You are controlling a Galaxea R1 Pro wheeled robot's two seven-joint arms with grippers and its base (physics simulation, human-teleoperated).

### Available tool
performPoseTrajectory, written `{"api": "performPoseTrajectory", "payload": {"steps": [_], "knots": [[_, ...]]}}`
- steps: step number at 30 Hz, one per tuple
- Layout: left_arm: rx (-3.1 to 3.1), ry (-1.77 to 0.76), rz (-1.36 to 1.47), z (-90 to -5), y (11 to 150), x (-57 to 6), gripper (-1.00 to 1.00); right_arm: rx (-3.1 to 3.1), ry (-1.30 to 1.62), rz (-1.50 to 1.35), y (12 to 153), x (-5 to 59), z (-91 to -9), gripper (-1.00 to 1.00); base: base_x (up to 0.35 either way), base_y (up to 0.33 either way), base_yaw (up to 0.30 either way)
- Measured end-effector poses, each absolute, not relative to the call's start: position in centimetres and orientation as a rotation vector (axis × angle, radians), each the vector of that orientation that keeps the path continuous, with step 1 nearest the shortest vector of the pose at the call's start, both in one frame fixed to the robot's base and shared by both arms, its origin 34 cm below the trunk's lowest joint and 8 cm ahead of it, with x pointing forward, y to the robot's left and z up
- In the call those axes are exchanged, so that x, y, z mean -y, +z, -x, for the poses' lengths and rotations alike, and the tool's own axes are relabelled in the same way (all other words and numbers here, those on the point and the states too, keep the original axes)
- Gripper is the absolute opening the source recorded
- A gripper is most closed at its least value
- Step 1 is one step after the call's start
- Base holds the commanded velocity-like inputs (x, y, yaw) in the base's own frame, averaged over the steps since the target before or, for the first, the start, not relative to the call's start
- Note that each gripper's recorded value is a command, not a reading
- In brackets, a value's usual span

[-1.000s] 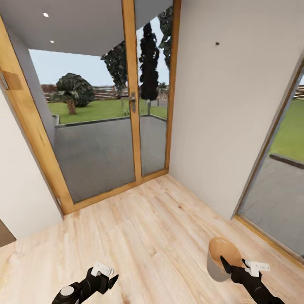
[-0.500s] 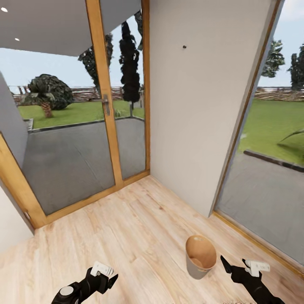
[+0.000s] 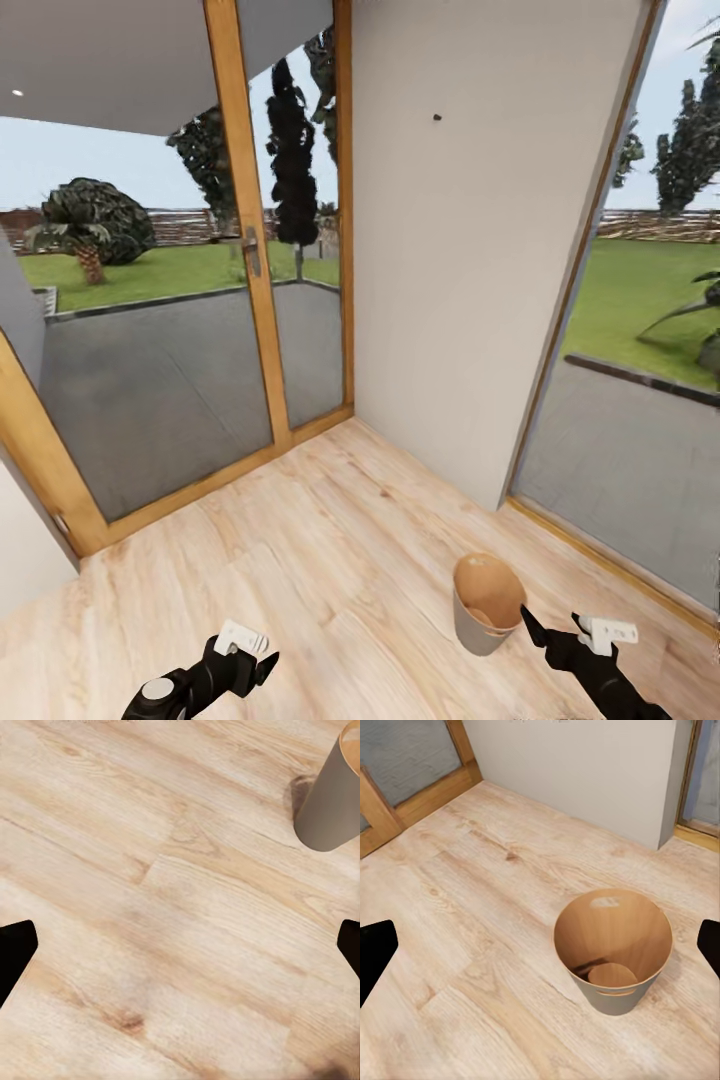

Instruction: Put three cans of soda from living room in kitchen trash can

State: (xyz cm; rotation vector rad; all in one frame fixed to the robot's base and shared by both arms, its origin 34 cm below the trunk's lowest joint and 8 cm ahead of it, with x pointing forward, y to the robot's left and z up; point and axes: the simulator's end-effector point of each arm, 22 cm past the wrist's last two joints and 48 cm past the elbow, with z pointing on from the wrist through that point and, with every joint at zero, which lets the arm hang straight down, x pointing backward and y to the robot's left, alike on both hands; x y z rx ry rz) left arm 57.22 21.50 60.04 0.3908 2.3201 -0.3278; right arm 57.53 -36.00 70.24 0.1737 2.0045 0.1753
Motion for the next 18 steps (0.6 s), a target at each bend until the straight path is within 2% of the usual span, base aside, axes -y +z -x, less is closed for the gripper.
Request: {"api": "performPoseTrajectory", "payload": {"steps": [8,18], "knots": [[-2.310,-0.325,-0.396,-57.4,60.4,-21.3,1.00,-1.992,0.175,-0.173,70.7,36.0,-57.7,1.00,0.220,0.211,-0.182],[-2.298,-0.319,-0.403,-57.7,61.0,-21.2,1.00,-1.976,0.175,-0.170,71.4,36.1,-57.8,1.00,0.315,-0.014,-0.185]]}}
